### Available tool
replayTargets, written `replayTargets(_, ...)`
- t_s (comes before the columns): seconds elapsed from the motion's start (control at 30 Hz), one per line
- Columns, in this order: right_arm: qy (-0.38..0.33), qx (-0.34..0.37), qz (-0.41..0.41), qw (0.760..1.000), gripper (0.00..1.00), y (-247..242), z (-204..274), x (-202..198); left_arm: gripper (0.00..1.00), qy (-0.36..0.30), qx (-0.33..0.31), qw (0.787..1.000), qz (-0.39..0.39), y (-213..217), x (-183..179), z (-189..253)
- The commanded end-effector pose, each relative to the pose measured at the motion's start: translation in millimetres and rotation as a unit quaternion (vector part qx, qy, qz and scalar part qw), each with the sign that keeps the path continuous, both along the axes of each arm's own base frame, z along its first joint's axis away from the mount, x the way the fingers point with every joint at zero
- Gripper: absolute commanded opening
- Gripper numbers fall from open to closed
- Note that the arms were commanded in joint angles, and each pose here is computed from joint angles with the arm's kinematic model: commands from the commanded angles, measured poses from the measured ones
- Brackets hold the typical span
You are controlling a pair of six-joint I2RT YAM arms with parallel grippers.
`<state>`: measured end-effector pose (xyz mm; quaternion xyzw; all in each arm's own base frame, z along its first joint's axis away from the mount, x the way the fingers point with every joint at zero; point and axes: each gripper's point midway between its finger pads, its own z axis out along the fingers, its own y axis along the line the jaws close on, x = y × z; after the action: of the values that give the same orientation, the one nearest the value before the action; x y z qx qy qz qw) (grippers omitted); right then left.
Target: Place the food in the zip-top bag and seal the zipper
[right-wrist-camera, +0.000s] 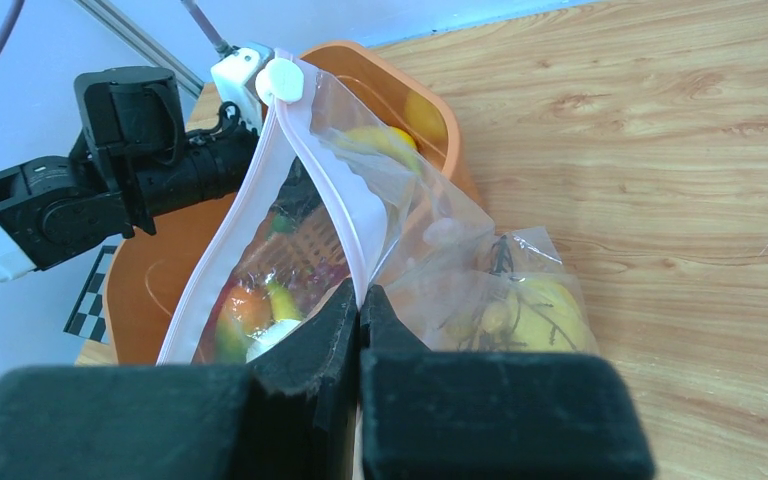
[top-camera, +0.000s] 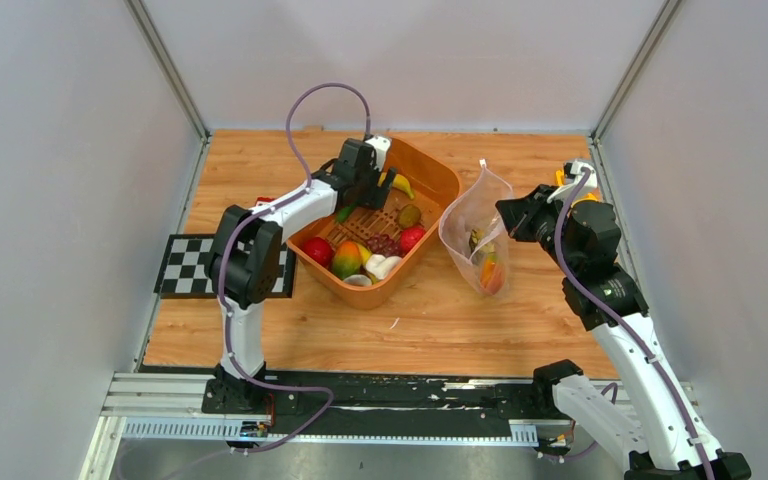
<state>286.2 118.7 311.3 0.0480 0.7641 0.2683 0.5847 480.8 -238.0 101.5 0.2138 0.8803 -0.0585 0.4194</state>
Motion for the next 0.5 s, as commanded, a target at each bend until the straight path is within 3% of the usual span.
replayTargets(0.0, -0.022, 0.008, 0.006, 1.0, 0.0, 2, 12, -1, 0.88, -0.013, -0.01, 1.0, 0.022, 0, 14, -2)
replayTargets(0.47, -0.018, 0.008, 0.01, 1.0, 0.0, 4, 11, 2, 0.78, 0.011, -0.058, 0.997, -0.05, -46, -4, -8)
